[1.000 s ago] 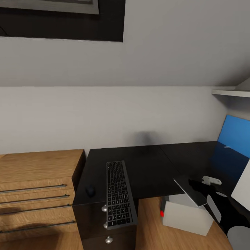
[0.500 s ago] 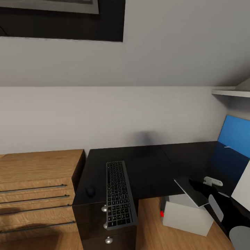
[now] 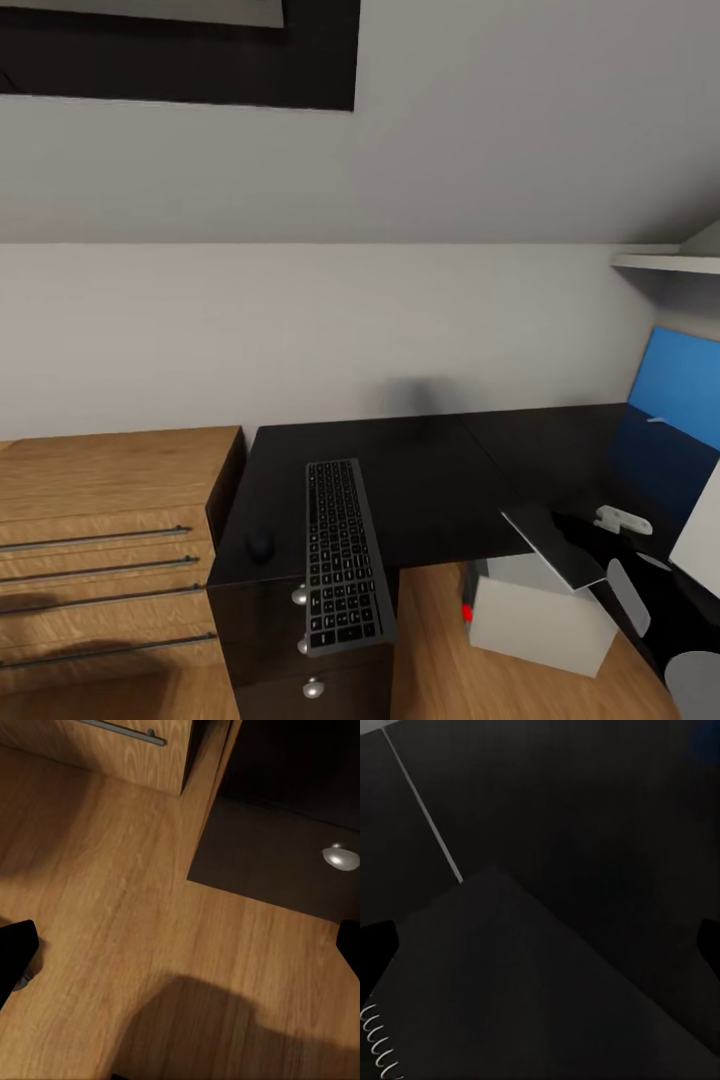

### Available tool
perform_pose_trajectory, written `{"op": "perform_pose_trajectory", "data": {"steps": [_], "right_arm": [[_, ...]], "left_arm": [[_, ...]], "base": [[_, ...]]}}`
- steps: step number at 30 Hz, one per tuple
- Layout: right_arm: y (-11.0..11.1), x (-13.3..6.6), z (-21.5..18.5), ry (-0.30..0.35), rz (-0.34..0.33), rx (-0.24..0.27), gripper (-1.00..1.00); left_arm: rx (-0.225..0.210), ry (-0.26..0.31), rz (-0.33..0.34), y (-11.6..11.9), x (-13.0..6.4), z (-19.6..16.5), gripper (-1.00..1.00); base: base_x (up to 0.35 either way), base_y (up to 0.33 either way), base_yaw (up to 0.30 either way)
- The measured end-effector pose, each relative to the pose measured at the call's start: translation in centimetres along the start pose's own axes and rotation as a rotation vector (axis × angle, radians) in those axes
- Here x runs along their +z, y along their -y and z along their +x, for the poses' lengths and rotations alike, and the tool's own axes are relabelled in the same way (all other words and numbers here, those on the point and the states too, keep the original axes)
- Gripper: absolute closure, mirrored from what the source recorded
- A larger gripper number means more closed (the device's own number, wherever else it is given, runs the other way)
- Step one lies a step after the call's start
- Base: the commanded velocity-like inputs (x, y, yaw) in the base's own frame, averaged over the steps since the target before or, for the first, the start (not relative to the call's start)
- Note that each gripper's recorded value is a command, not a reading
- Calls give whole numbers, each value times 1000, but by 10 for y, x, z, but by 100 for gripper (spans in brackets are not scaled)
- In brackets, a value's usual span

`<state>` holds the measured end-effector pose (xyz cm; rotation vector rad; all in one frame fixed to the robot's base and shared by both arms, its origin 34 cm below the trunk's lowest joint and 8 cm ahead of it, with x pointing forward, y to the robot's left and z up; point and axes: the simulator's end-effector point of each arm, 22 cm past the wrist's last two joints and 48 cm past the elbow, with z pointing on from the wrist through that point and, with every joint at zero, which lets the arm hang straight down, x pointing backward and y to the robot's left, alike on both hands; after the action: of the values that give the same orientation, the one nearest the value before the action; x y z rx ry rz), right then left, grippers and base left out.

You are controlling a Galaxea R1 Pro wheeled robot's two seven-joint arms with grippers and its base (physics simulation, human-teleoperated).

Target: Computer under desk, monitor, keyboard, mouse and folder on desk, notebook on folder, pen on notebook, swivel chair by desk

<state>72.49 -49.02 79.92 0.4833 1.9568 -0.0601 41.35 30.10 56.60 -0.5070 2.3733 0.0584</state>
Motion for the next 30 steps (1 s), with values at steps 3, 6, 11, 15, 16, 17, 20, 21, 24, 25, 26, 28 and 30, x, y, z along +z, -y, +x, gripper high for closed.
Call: {"op": "perform_pose_trajectory", "data": {"steps": [3,6,11,15,16,17,20,21,24,25,26,28,30], "right_arm": [[1,2,0,19,1,1,-100],[3,4,3,27,1,2,-100],[5,7,9,33,1,3,-100],[7,9,15,34,2,3,-100],[7,10,17,34,2,3,-100],[8,11,19,34,3,3,-100],[9,13,24,33,2,4,-100],[9,13,26,33,2,4,-100],[10,15,31,32,3,6,-100],[12,16,32,34,5,11,-100],[14,16,34,34,8,16,-100],[22,17,35,39,19,40,-100],[28,18,37,43,28,59,-100]], "left_arm": [[0,0,0,-1,4,4,-100],[0,0,0,-1,8,7,-100],[0,0,-1,-3,14,14,-100],[0,-1,-3,-4,19,19,-100],[0,-1,-3,-4,20,21,-100],[0,-1,-3,-4,22,22,-100],[0,-2,-3,-5,25,26,-100],[0,-2,-3,-5,27,28,-100],[0,-2,-3,-6,31,32,-100],[0,-2,-2,-6,32,33,-100],[0,-2,-2,-6,33,34,-100],[0,-2,-2,-7,36,37,-100],[0,-2,-2,-7,38,40,-100]], "base": [[0,0,0],[0,0,0],[0,0,0],[0,0,0],[0,0,0],[0,0,0],[0,0,0],[0,0,0],[0,0,0],[0,0,0],[0,0,0],[0,0,0],[0,0,0]]}}
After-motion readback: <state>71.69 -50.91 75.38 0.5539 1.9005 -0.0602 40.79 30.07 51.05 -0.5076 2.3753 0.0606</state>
